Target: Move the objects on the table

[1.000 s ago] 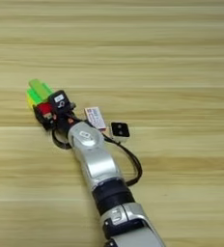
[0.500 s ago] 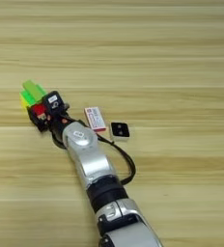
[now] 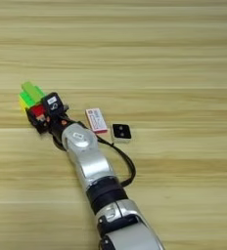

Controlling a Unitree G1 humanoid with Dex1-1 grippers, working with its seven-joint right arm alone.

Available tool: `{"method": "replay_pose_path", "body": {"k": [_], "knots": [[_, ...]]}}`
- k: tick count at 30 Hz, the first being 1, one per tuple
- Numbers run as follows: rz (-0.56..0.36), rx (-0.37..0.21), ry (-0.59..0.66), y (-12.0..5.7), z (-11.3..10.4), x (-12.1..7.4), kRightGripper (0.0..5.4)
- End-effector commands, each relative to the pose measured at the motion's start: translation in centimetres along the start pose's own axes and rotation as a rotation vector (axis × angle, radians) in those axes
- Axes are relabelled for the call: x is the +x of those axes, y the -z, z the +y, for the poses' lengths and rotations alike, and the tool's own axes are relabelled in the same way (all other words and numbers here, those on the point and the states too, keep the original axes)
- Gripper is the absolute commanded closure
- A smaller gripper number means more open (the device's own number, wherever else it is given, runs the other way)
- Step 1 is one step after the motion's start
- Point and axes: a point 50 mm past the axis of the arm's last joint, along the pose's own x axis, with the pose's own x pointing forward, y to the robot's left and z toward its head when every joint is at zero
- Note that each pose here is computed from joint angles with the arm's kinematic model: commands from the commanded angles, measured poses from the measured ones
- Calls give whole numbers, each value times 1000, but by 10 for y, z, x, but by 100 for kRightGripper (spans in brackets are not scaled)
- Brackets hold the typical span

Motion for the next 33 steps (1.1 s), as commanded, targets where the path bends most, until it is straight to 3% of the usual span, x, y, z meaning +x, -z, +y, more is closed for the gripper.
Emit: {"method": "replay_pose_path", "body": {"k": [1,13,25,33], "knots": [[-78,-49,-5,-25,-2,9,148],[-92,-59,14,-27,-4,6,6],[-125,-69,101,-26,-13,-44,6],[-98,-11,137,-17,-5,-80,6]]}}
